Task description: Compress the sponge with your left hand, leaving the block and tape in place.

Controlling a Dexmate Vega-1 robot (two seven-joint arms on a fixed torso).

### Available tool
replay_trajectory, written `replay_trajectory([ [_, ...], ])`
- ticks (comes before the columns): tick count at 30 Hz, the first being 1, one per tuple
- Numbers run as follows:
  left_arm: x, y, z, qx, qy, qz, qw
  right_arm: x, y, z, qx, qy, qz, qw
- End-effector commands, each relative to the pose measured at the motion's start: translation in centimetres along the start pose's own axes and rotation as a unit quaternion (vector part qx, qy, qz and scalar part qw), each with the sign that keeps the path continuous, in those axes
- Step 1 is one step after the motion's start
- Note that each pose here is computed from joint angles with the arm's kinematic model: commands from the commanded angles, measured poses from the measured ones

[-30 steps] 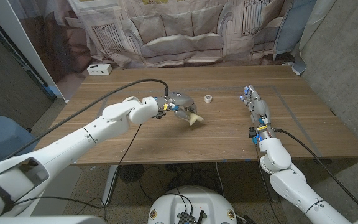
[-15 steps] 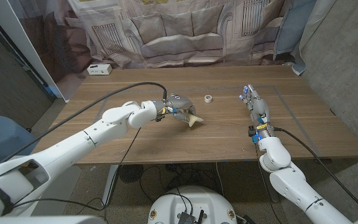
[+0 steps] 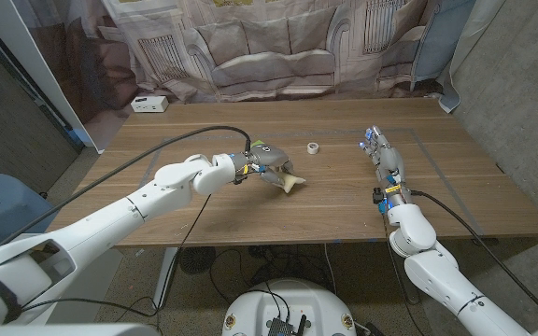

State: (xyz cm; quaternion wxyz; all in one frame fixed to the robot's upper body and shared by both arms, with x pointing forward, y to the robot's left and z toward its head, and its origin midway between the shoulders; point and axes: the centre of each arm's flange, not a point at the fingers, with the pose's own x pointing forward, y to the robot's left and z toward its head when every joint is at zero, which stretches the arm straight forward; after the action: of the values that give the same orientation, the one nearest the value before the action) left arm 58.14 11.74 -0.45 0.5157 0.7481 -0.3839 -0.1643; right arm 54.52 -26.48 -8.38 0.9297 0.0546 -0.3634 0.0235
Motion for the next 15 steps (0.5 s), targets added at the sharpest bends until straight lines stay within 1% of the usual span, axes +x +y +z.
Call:
replay_trajectory([
  [1, 0.03, -0.60, 0.06, 0.004, 0.000, -0.009, 1.000, -0.02, 0.20, -0.21, 0.002, 0.000, 0.002, 1.0000],
  [15, -0.15, -0.44, 0.30, 0.018, 0.002, -0.019, 1.000, -0.36, 0.10, -0.12, 0.001, 0.000, 0.001, 1.0000],
])
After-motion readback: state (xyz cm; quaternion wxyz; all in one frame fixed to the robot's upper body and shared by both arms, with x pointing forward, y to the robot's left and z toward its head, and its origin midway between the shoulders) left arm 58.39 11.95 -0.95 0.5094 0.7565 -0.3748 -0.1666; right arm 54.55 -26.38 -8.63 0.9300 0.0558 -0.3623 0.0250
